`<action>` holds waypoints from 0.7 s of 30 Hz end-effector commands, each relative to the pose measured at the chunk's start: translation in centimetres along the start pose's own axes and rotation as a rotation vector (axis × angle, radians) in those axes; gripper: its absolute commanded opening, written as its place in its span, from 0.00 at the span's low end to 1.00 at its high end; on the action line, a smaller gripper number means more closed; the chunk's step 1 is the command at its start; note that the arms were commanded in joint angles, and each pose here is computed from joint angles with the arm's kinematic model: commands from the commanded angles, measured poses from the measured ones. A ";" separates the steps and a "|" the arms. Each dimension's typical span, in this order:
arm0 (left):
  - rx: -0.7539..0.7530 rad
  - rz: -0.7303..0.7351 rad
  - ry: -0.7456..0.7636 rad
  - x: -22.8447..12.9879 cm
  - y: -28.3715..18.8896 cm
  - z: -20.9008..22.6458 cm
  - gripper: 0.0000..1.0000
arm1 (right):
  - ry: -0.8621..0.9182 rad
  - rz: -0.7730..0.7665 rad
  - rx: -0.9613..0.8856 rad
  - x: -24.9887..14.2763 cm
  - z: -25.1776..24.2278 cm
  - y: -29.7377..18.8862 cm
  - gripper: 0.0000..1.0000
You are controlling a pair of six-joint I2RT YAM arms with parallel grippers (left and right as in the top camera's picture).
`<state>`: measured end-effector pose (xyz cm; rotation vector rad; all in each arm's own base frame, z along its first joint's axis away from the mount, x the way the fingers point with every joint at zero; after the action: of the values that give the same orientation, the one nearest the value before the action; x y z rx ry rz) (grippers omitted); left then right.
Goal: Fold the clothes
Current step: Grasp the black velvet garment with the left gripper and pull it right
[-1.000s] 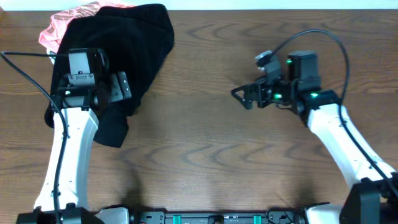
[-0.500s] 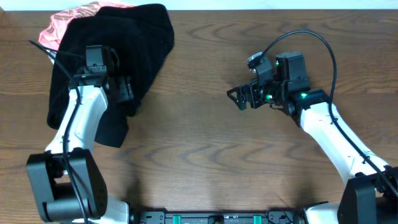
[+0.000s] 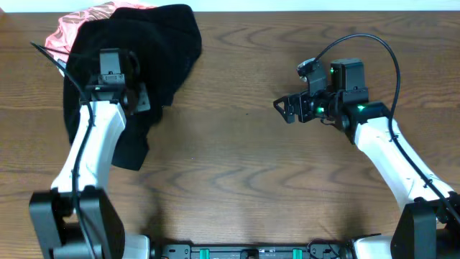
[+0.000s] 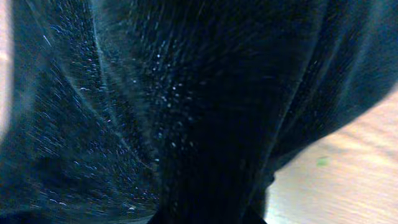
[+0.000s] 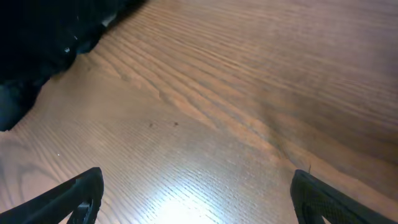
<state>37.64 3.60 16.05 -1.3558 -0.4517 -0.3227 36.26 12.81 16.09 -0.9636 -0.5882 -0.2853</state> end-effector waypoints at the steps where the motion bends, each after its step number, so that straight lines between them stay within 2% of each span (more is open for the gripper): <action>1: -0.054 -0.277 -0.002 5.7 -8.1 -1.5 0.06 | 0.016 -0.008 -0.007 0.5 -0.4 -0.3 0.93; 3: -0.086 -0.380 0.012 7.2 -11.5 -2.7 0.06 | 0.018 -0.005 -0.003 0.4 -0.3 -0.4 0.89; 7: -0.173 -0.599 0.028 9.7 -18.1 -5.3 0.06 | 0.039 -0.030 0.002 0.9 0.0 -1.4 0.89; 11: -0.267 -0.771 0.020 11.3 -22.3 -7.9 0.06 | 0.039 -0.097 -0.012 1.9 0.0 -4.3 0.89; 17: -0.444 -0.892 -0.003 11.8 -26.0 -13.1 0.06 | 0.066 -0.248 -0.085 3.3 -1.3 -10.9 0.94; 21: -0.545 -0.932 0.043 11.4 -27.3 -17.4 0.06 | 0.101 -0.326 -0.147 3.2 -2.3 -15.0 0.96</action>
<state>37.58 -15.77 39.98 -1.5215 -0.9451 -1.2261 33.22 4.25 25.43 -0.9874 -0.6290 -0.6059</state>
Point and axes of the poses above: each gripper's point midway between its finger pads, its own y axis out along the fingers, its own z axis along the line the jaws close on, x = y × z, the point moved 4 cm from there along -y, back along the fingers, and after that the axes turned 8 degrees about y, right-handed, at the moved point
